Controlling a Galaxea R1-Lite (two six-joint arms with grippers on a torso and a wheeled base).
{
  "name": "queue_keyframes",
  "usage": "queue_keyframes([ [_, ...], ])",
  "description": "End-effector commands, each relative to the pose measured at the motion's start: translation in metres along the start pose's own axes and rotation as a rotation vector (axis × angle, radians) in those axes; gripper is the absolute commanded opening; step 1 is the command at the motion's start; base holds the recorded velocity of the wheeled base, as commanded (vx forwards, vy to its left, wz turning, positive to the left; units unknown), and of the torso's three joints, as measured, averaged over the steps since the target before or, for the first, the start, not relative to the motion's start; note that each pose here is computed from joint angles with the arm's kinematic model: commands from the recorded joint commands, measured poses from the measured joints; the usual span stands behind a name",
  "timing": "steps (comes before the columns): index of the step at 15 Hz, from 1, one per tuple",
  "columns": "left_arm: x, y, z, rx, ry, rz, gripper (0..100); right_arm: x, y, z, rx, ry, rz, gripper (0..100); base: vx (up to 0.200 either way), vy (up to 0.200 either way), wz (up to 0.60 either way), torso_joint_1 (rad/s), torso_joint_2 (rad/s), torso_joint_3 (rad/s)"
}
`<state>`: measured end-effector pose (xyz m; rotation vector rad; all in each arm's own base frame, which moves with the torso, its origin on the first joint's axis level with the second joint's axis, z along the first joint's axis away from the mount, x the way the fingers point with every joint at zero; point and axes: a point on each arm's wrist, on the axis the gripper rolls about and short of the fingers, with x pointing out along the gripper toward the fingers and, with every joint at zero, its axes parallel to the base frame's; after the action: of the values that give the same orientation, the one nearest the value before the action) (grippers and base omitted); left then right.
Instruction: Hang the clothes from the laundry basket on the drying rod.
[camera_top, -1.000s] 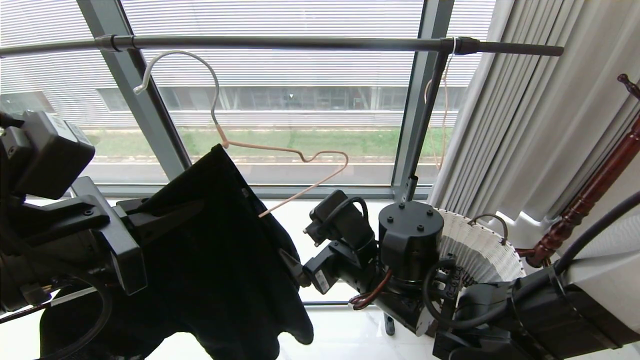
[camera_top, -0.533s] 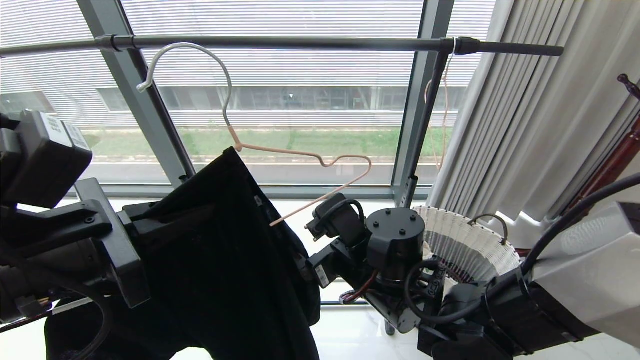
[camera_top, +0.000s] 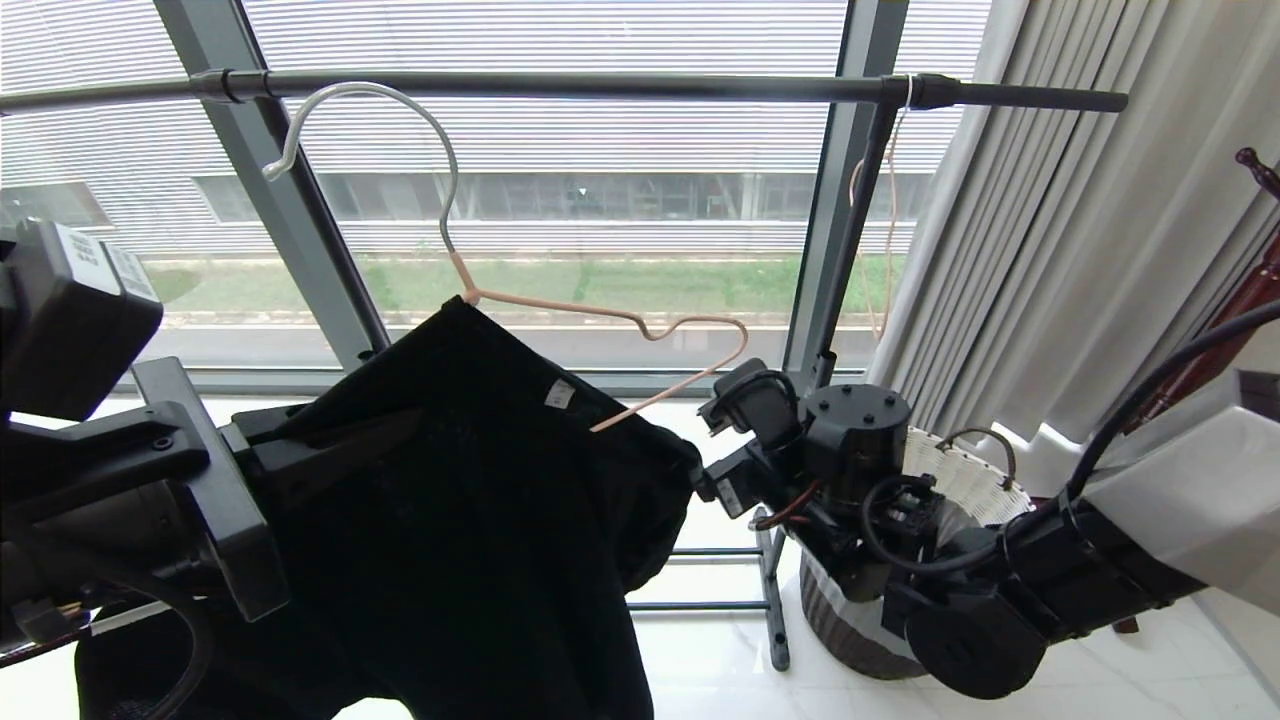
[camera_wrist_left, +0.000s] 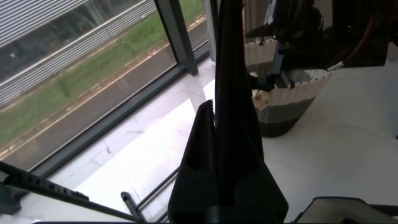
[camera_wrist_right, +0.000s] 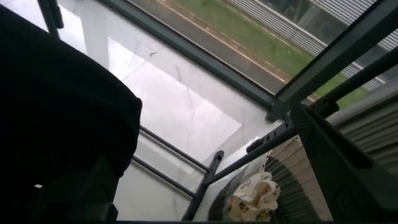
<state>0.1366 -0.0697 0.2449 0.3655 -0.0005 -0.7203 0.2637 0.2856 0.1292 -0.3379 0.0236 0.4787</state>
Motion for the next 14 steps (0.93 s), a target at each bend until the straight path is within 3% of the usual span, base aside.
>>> queue_keyframes([
  [1, -0.001, 0.0, -0.001, -0.002, 0.003, 0.006, 0, -0.001, -0.022, 0.009, 0.013, -0.022, -0.051, 100, 0.0, 0.0, 0.0, 0.0, 0.0, 0.0],
  [7, -0.01, -0.014, -0.03, -0.004, 0.086, -0.007, 0, -0.006, -0.06, 0.026, 0.014, -0.074, -0.122, 100, 0.0, 0.0, 0.0, 0.0, 0.0, 0.0],
  [10, -0.006, -0.02, -0.051, 0.042, 0.167, -0.045, 0, -0.012, -0.065, 0.035, 0.008, -0.101, -0.128, 100, 0.0, 0.0, 0.0, 0.0, 0.0, 0.0],
  [14, 0.01, -0.017, -0.056, 0.034, 0.217, -0.057, 0, -0.027, -0.062, 0.054, 0.016, -0.147, -0.107, 100, 0.0, 0.0, 0.0, 0.0, 0.0, 0.0],
])
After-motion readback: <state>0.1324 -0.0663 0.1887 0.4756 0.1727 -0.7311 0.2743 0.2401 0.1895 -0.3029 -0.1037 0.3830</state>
